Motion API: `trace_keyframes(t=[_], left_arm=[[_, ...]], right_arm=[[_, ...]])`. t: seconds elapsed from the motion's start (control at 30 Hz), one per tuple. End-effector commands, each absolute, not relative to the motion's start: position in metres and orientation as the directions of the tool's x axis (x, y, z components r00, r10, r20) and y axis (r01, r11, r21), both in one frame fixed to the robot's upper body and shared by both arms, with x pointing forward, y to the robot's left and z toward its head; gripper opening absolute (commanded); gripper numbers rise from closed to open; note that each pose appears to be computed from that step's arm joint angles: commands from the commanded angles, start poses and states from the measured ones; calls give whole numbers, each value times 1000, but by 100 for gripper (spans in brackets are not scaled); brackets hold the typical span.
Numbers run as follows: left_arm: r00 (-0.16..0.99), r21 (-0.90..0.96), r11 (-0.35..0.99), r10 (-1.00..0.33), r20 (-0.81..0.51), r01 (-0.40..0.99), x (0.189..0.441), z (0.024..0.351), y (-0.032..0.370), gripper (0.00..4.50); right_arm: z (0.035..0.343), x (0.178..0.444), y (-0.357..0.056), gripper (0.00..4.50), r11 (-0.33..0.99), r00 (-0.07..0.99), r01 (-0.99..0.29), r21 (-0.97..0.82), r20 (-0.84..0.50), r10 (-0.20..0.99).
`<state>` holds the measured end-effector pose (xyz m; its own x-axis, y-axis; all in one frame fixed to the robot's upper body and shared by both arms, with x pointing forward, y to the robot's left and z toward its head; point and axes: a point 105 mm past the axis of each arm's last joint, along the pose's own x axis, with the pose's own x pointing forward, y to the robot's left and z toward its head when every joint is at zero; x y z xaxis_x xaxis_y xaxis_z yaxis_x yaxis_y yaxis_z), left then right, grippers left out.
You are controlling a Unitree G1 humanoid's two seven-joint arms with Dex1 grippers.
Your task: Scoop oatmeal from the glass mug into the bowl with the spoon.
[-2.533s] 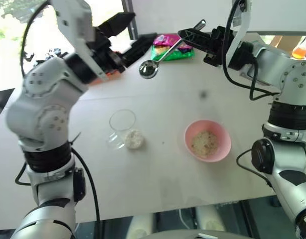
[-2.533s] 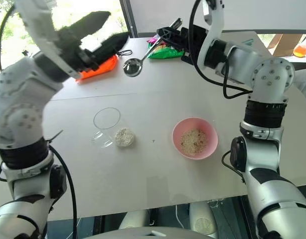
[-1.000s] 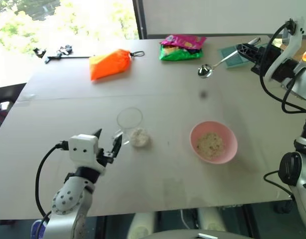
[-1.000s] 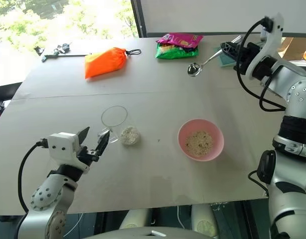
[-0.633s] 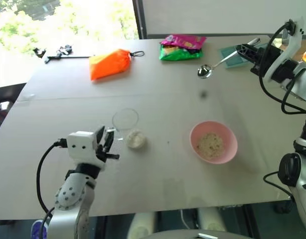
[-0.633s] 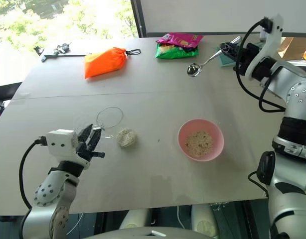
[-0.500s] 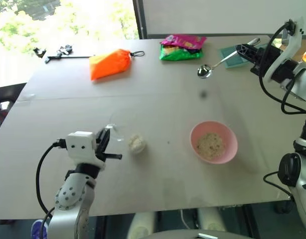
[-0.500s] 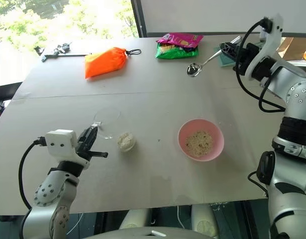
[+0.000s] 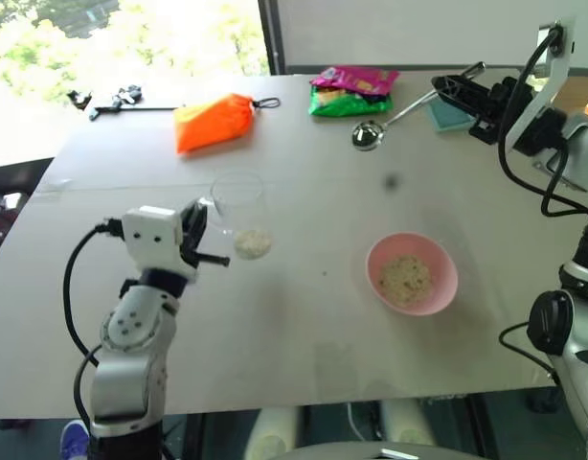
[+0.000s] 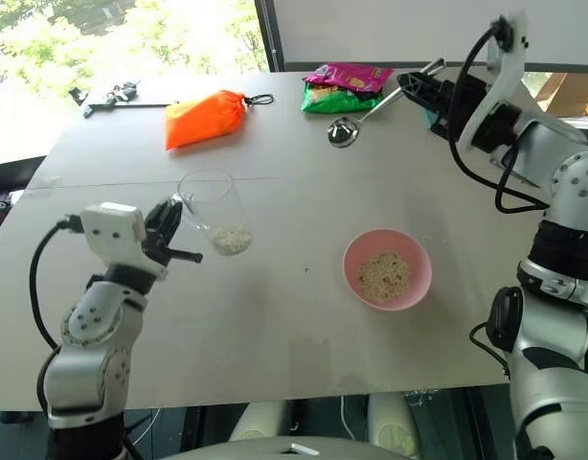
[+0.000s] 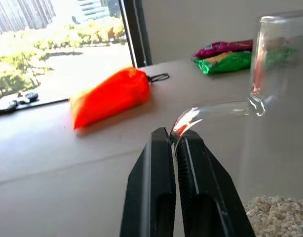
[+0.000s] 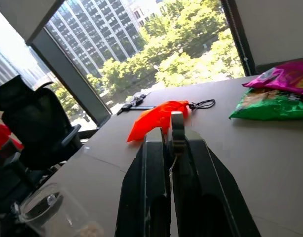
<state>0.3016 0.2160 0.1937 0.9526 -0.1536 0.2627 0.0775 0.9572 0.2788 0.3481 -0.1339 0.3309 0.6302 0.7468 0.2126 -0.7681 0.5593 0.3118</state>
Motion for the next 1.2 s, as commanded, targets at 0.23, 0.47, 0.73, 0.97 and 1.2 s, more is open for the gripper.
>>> trace_keyframes(t=[0.23,0.47,0.73,0.97,1.2], left_arm=[[812,528,820,-455,364,223,348,228,166,3],[722,539,783,-563,402,311,360,233,129,3],[659,545,763,-613,436,348,360,243,111,3],[620,583,725,-658,428,367,363,246,98,3],[600,591,709,-678,424,384,362,244,89,3]], right_arm=[[369,307,-89,0,402,435,-899,174,267,860],[340,301,-68,0,432,446,-895,110,181,877],[331,310,-73,0,561,558,-828,13,133,819],[303,322,-62,0,617,631,-754,-225,12,776],[282,322,-50,0,571,607,-769,-288,-47,793]])
